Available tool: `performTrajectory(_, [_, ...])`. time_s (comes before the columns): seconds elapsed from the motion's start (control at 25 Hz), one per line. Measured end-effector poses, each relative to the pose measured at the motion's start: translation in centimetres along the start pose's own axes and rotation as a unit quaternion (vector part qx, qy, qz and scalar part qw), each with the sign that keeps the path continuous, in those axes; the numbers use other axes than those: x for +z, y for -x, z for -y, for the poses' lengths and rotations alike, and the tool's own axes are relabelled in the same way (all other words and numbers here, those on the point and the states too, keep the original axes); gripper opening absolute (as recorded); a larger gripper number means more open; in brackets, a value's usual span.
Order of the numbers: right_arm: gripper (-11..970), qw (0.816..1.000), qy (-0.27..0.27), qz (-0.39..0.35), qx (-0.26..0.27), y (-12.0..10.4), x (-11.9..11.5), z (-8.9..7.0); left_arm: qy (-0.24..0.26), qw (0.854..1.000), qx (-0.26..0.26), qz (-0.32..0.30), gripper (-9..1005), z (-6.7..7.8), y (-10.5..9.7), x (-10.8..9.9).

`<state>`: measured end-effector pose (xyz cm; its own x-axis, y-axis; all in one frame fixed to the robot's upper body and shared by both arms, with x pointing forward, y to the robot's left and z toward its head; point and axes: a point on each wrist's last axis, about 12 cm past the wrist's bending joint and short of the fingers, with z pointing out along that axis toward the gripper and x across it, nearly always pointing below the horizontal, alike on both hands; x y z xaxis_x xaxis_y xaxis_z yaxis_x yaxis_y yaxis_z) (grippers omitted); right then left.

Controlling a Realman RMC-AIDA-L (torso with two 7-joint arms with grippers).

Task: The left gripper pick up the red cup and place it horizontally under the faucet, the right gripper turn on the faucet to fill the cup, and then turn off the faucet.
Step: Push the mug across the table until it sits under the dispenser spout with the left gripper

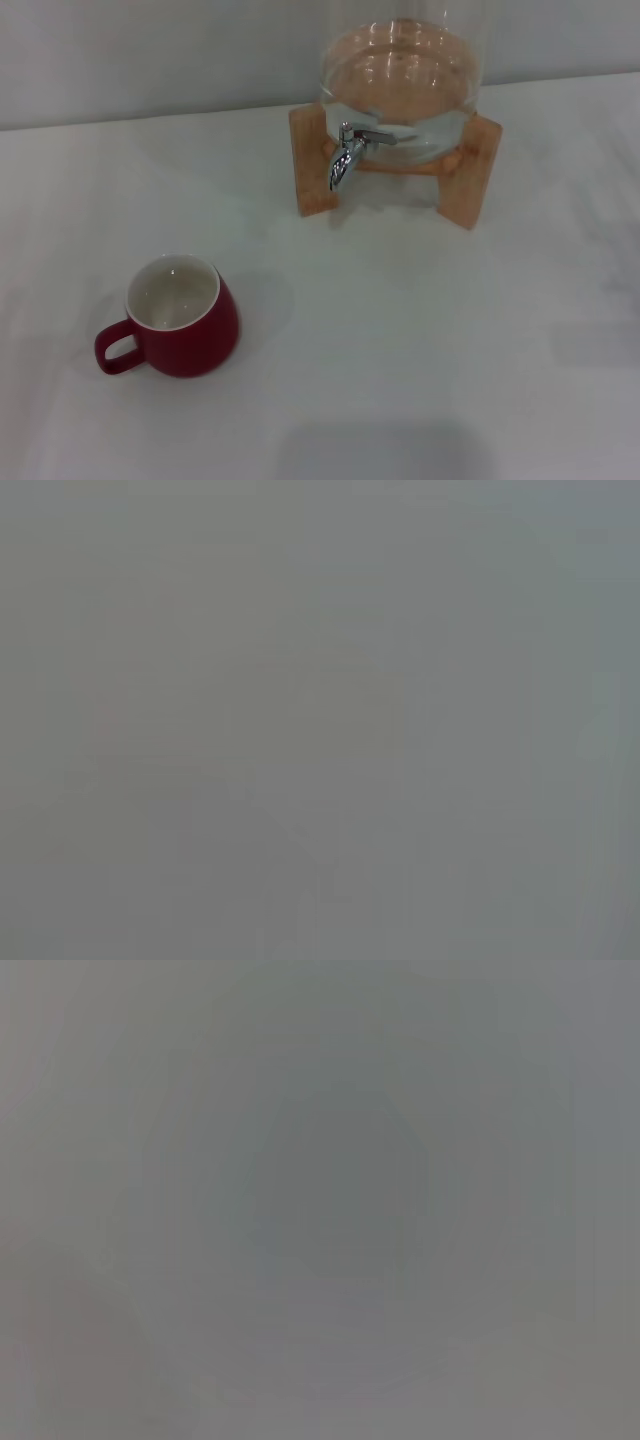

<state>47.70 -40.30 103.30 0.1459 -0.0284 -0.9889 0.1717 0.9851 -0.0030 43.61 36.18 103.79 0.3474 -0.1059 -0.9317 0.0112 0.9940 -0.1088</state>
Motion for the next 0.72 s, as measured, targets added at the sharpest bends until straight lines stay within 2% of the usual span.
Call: performTrajectory(0.72, [876,1.000,-0.004,-0.018,-0.003,-0.4,0.1,0.2,-0.064,0.996,-0.008,-0.060,865,1.5,-1.1,-2.2])
